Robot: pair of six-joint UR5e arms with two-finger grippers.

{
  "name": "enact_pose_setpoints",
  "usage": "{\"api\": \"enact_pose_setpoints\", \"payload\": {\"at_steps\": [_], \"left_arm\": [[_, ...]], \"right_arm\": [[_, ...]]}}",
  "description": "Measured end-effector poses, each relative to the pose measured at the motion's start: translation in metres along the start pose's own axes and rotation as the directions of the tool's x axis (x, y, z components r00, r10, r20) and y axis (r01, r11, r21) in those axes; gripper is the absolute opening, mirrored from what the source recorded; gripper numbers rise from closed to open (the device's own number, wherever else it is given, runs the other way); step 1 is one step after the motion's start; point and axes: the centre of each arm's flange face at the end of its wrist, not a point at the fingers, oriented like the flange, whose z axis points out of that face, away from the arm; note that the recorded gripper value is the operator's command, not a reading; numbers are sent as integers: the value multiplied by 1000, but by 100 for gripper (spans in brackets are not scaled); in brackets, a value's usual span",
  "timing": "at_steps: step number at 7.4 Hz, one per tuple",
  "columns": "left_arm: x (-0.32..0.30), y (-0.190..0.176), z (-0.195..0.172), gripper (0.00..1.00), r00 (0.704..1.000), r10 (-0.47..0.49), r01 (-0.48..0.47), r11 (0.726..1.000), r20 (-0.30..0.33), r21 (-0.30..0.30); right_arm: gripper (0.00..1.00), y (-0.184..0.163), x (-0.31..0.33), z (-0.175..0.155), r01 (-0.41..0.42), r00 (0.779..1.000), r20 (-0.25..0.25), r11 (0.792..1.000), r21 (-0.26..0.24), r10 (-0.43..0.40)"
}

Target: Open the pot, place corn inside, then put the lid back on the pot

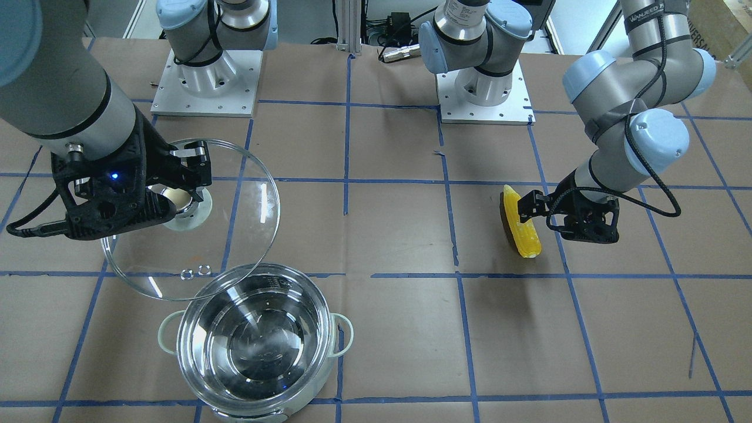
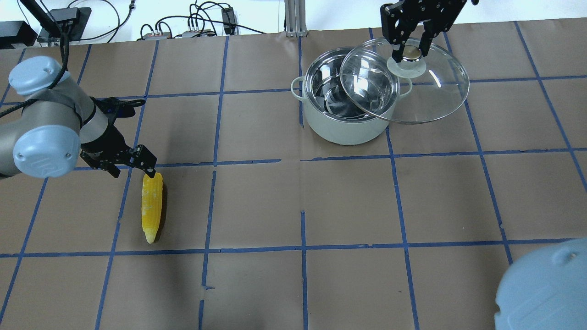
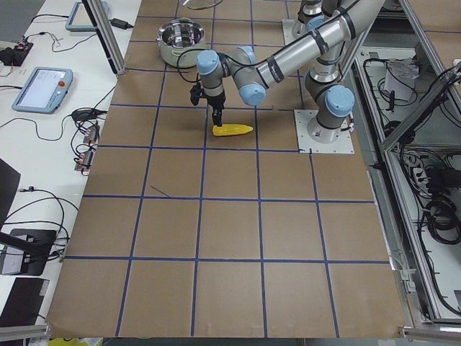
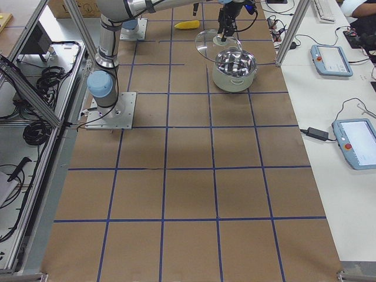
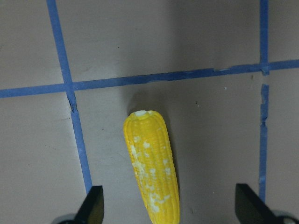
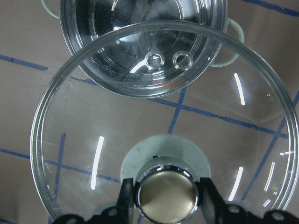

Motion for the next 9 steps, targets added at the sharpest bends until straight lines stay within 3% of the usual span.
{"api": "enact_pose_setpoints", "payload": {"at_steps": [1, 2, 4, 5, 9], "left_arm": [[-4, 1, 24, 100, 1000, -10, 10, 1000, -10, -20], [-6, 0, 42, 91, 1000, -19, 19, 1000, -12, -23], [-4, -2, 73, 37, 999, -47, 47, 999, -11, -26], [-2, -3, 79, 22, 999, -52, 52, 998, -8, -21], [22, -17, 48, 19, 997, -83, 82, 995, 4, 56]], "right_arm": [[42, 0, 0, -1, 0, 1000, 0, 1000, 2, 0], [42, 0, 0, -1, 0, 1000, -2, 1000, 2, 0], [40, -1, 1, 0, 1, 1000, -6, 1000, 0, -1], [39, -1, 1, 1, 2, 1000, -6, 1000, -3, -2], [37, 12, 3, 28, 0, 1000, 9, 999, -43, 1]]}}
